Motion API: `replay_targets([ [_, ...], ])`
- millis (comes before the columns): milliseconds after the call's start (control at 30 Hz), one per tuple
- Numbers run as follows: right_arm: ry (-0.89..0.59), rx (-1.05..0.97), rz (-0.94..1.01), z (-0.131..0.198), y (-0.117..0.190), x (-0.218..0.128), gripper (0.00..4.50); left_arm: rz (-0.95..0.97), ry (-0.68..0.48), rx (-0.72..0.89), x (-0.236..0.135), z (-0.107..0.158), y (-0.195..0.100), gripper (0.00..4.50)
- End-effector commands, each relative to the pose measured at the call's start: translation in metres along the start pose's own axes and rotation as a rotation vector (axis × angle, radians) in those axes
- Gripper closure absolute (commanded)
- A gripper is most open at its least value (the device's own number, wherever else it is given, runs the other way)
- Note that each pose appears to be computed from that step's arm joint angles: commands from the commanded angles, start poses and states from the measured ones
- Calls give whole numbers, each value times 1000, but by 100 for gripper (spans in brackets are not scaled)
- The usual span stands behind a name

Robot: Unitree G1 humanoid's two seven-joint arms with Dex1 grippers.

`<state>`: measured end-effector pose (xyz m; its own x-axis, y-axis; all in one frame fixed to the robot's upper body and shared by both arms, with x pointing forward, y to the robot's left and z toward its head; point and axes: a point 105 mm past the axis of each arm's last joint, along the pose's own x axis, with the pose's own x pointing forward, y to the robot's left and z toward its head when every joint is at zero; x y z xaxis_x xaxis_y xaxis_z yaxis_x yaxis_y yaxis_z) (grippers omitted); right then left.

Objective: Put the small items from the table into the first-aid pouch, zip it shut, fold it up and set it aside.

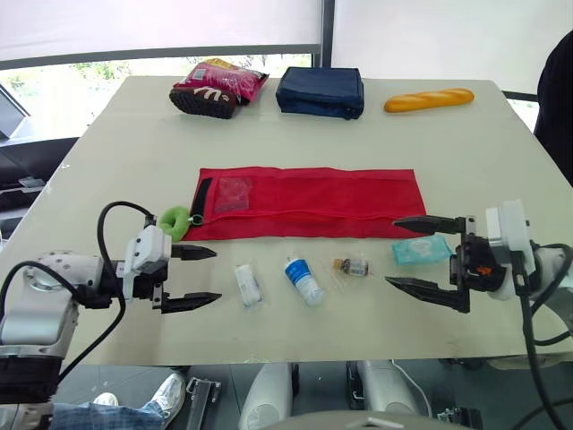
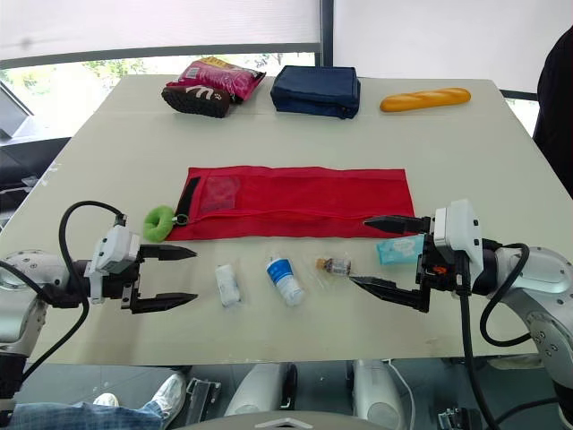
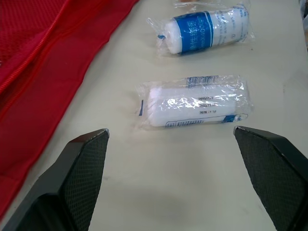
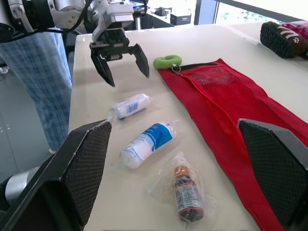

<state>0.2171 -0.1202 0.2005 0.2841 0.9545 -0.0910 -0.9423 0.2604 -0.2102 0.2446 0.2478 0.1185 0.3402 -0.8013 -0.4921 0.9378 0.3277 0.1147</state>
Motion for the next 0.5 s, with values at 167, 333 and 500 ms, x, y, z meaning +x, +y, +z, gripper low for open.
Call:
replay_targets([
  [167,9,-25,49,1,13,18,0,-47,-91,52,-3,31,1,8],
  [333,60,-5,50,-24,19,42,0,-115,-87,105,-6,41,-6,8],
  [500,81,8,74,-41,26,66,0,-97,-74,177,-9,54,3,8],
])
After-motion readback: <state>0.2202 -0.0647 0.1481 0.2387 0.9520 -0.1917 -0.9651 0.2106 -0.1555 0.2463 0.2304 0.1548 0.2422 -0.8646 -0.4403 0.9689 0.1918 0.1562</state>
